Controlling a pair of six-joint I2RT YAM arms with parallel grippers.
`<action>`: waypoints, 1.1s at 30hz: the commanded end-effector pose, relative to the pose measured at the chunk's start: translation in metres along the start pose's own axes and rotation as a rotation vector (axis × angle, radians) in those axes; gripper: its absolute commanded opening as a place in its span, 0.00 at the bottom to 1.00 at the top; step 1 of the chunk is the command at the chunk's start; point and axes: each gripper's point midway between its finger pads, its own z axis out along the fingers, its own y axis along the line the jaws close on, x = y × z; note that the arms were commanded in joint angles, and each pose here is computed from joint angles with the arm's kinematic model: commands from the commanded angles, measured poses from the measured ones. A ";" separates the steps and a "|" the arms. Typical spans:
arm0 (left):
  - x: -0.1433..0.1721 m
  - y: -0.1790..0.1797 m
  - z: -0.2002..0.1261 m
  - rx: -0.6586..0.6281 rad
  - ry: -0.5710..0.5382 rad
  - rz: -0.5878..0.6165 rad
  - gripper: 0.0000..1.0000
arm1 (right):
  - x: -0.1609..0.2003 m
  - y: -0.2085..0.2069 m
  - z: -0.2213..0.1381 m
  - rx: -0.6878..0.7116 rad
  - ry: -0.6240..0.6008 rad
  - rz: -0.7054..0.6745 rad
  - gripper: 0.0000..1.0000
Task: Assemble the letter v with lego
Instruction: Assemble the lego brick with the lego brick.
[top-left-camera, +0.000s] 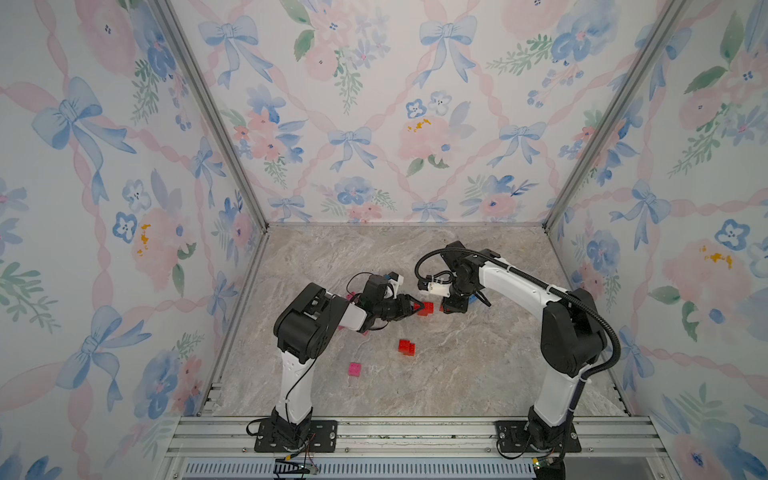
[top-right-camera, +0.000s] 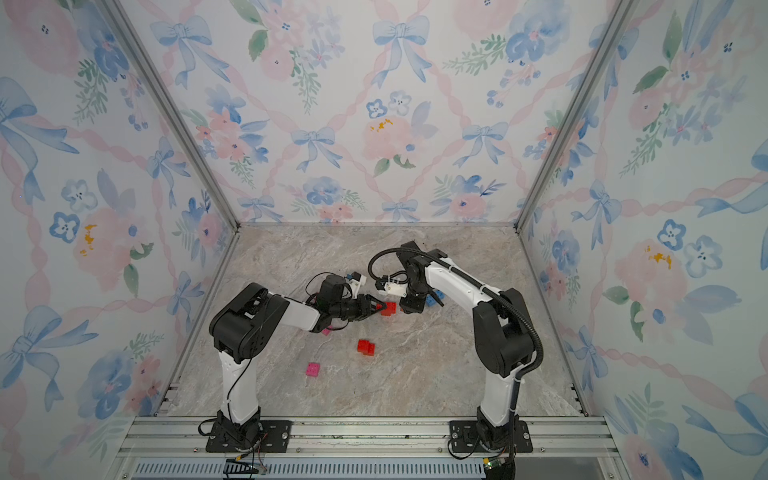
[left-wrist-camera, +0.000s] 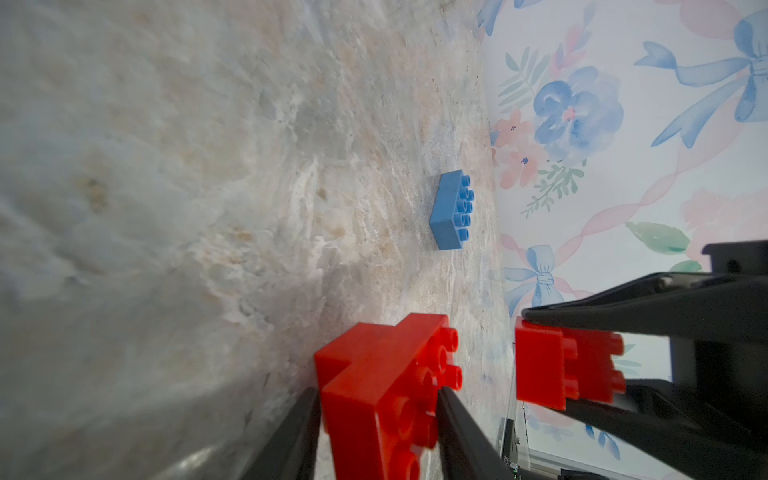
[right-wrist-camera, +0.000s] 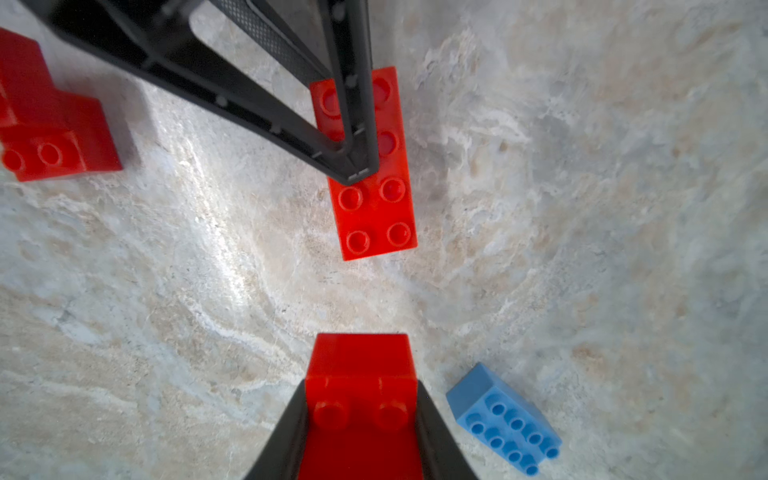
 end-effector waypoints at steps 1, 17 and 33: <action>0.012 0.020 0.001 -0.046 0.034 -0.041 0.42 | -0.010 -0.002 0.000 -0.010 -0.036 -0.034 0.11; 0.019 0.032 0.003 -0.068 0.047 -0.074 0.39 | -0.026 -0.007 0.013 -0.029 -0.042 -0.103 0.09; 0.020 0.042 0.003 -0.084 0.048 -0.098 0.45 | -0.031 -0.002 0.022 -0.067 -0.029 -0.113 0.09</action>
